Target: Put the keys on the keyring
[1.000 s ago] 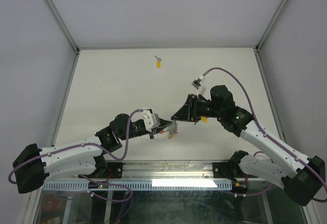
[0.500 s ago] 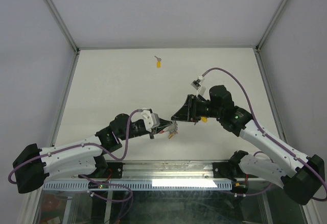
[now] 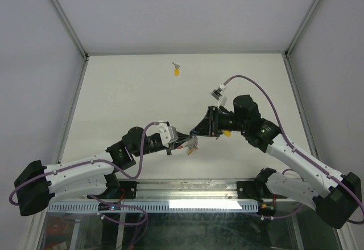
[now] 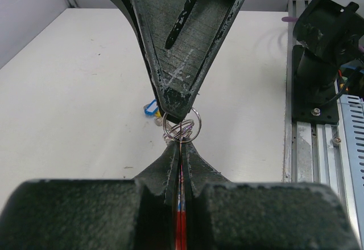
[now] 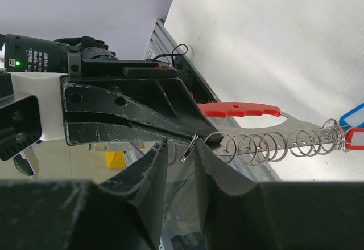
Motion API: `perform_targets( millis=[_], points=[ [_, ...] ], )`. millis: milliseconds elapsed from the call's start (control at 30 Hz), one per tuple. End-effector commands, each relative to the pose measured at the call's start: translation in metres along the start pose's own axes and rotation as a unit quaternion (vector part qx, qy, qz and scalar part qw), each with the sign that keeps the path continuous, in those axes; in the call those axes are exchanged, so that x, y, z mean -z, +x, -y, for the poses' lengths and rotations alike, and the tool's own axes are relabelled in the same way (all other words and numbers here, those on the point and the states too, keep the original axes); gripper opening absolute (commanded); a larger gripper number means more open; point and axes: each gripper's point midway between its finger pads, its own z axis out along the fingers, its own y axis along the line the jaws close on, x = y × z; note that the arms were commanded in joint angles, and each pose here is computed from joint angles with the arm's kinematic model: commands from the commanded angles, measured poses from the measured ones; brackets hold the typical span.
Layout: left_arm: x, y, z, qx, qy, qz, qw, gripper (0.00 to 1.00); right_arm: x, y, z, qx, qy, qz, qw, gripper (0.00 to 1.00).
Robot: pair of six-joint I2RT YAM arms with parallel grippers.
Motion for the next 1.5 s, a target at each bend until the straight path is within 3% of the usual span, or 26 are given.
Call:
perform_targets(
  millis=[0, 367, 800, 1000, 1267, 1467],
  points=[
    [-0.003, -0.036, -0.003, -0.018, 0.001, 0.059, 0.998, 0.0, 0.002, -0.003, -0.013, 0.018, -0.026, 0.008, 0.999, 0.27],
    [-0.004, -0.036, -0.004, -0.019, -0.002, 0.056, 0.998, 0.0, 0.001, 0.002, -0.005, 0.02, 0.0, -0.016, 1.0, 0.24],
    [-0.005, -0.032, -0.005, -0.021, -0.005, 0.048, 0.999, 0.0, -0.001, 0.002, -0.001, 0.033, 0.012, -0.027, 0.999, 0.08],
    [-0.005, -0.032, -0.007, -0.022, -0.009, 0.045, 0.999, 0.0, 0.002, -0.004, -0.003, 0.075, 0.019, -0.024, 0.997, 0.0],
    [-0.006, -0.029, -0.011, -0.013, -0.019, 0.034, 0.999, 0.0, 0.002, -0.017, -0.01, 0.131, 0.023, -0.006, 0.991, 0.0],
    [-0.008, -0.029, -0.01, -0.009, -0.018, 0.031, 0.999, 0.21, 0.003, -0.03, -0.015, 0.173, 0.04, 0.023, 0.984, 0.0]
  ],
)
